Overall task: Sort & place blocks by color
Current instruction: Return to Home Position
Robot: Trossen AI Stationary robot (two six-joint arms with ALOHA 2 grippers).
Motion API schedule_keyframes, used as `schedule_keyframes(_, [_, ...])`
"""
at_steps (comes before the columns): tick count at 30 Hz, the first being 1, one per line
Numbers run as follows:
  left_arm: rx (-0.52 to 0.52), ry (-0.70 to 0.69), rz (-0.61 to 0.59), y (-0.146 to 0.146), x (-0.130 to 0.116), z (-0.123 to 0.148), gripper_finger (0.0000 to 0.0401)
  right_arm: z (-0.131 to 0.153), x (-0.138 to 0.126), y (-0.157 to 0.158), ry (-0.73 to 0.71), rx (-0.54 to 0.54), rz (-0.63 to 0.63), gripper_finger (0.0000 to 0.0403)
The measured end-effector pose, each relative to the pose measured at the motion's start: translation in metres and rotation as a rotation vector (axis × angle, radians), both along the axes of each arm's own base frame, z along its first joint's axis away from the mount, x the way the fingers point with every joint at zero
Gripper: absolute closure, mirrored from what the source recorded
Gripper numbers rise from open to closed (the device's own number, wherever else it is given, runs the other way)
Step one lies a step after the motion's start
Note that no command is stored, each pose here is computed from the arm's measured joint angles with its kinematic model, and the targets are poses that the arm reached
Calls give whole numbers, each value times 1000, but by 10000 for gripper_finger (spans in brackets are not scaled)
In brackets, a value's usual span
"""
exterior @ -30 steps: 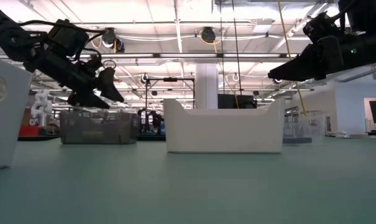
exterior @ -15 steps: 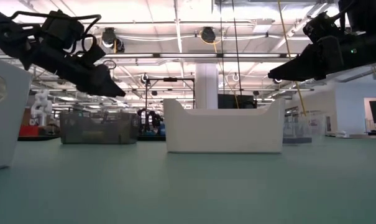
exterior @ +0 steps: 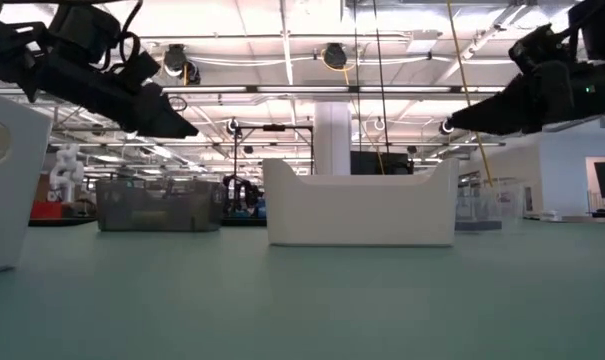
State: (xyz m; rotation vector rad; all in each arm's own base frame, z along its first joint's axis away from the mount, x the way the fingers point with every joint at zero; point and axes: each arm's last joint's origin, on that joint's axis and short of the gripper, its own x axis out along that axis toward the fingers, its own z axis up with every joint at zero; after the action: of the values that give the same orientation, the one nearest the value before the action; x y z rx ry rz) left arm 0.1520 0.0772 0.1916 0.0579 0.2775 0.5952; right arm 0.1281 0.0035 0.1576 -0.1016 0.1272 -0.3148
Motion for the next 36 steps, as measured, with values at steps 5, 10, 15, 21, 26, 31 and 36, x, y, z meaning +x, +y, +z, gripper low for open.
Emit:
schedule_keyframes(5, [-11,26,-36,-7,-1,-1,54,2,-5,-1,-14,2,1,168])
schedule_keyframes(10, [8,44,-94,-16,0,0,54,10,-10,-2,-96,12,-5,168])
schedule_keyframes(15, [-9,58,-124,-21,0,-2,54,20,-16,-8,-202,21,-50,168])
schedule_keyframes(21, [-11,53,-120,-21,0,-1,54,27,-23,-16,-275,18,-120,168])
schedule_keyframes(26, [10,67,-127,-21,0,-1,54,32,-29,-21,-335,13,-176,168])
schedule_keyframes(31, [2,61,-125,-21,0,-1,54,33,-31,-23,-353,10,-194,168])
schedule_keyframes(36, [0,57,-124,-21,0,-1,54,33,-31,-23,-352,10,-194,168])
